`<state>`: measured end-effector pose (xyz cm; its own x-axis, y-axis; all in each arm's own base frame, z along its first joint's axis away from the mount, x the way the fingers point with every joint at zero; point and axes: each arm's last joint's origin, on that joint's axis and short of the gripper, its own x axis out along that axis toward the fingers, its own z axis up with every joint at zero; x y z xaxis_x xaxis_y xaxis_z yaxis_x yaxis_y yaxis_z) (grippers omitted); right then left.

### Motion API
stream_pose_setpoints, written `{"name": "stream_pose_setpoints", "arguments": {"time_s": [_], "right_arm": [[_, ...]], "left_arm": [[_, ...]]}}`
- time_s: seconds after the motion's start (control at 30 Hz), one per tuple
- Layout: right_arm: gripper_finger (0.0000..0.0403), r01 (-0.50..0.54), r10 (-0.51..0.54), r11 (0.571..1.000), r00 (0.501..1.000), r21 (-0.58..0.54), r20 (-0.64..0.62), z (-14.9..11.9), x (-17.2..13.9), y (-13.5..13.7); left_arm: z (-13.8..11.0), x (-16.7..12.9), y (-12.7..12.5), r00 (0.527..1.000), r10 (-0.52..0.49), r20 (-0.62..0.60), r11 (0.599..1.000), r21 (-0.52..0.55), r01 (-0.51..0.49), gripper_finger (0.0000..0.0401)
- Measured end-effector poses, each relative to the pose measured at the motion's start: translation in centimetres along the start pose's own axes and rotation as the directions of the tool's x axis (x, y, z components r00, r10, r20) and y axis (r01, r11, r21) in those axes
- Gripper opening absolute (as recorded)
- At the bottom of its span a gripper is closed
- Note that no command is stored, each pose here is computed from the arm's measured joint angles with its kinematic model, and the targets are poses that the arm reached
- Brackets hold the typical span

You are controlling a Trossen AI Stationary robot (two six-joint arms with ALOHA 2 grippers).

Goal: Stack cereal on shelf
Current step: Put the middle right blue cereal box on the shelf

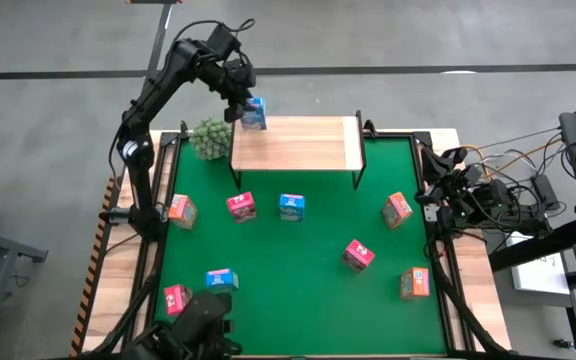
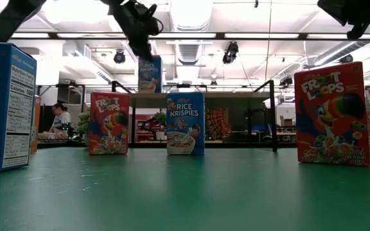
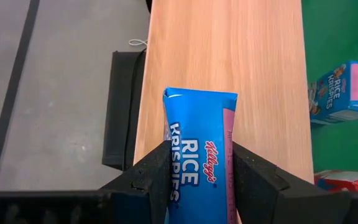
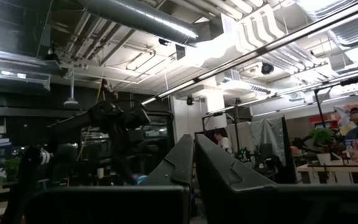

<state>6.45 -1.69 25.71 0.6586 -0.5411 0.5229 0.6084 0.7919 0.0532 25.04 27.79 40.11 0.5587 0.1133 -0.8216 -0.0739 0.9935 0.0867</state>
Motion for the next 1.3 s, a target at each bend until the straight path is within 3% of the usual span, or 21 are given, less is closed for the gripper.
{"name": "stream_pose_setpoints", "arguments": {"time_s": [0.67,1.07,1.3], "right_arm": [[0.0009,-0.001,0.001,1.000,1.000,-0.003,-0.005,-0.1,0.0,0.0],[0.0009,-0.001,0.001,1.000,1.000,-0.002,-0.005,-0.1,0.0,0.0],[0.0009,-0.001,0.001,1.000,1.000,-0.001,-0.005,-0.1,0.0,0.0]], "left_arm": [[-1.1,0.4,1.7,0.999,0.036,-0.038,0.999,-0.016,-0.036,0.0129],[-1.2,0.4,1.8,0.999,0.041,-0.034,0.999,-0.016,-0.041,0.0176],[-1.1,0.4,1.8,0.999,0.041,-0.034,0.999,-0.016,-0.041,0.0183]]}}
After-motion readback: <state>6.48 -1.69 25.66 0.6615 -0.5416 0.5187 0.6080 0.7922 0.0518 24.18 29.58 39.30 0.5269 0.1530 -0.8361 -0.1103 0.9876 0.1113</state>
